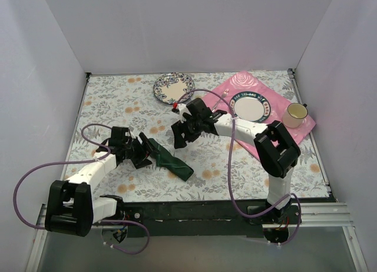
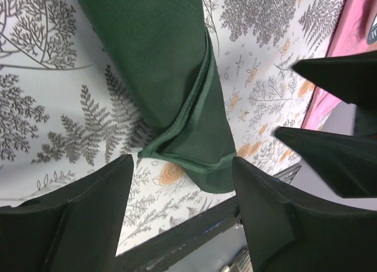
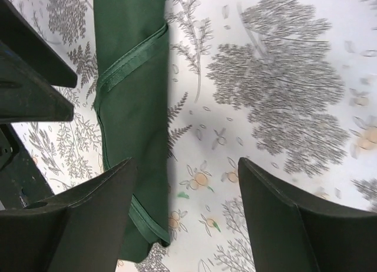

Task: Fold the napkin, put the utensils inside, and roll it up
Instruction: Roll the napkin with the utensil

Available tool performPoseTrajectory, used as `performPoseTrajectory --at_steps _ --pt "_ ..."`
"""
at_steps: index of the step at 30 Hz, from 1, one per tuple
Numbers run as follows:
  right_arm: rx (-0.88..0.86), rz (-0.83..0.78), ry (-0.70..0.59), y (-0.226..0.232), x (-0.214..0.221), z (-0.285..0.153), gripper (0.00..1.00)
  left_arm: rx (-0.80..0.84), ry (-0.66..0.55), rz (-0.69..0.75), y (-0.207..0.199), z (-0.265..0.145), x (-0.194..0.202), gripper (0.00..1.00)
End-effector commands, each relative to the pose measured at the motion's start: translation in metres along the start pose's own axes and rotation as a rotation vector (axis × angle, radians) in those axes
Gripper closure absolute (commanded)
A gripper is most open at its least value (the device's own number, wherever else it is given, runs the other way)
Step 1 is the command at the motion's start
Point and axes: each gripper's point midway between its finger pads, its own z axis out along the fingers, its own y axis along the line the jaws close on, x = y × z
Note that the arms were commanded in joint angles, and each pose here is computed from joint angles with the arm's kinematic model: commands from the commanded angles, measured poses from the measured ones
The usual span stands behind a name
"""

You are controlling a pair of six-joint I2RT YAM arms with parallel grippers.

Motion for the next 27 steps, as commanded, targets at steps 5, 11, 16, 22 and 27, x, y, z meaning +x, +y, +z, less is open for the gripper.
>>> performPoseTrajectory --at_steps 5,11,16,22,27 --pt "0.025 -0.008 -0.140 -0.010 -0.029 -0.046 0.23 0.035 -0.022 0.027 0.012 0.018 -0.001 0.33" --pt "0.023 -0.002 -0.159 -0.015 -0.031 -0.052 0.23 0.017 -0.019 0.049 0.026 0.030 0.001 0.36" --pt "0.013 0.000 -0.159 -0.014 -0.030 -0.051 0.24 -0.003 -0.023 0.042 0.032 0.037 -0.001 0.41" --pt "0.020 0.002 -0.165 -0.016 -0.031 -0.055 0.24 -0.009 -0.056 0.044 0.035 0.038 -0.006 0.46" --pt "0.020 -0.001 -0.170 -0.016 -0.032 -0.055 0.24 -0.008 -0.057 0.049 0.037 0.041 -0.007 0.49"
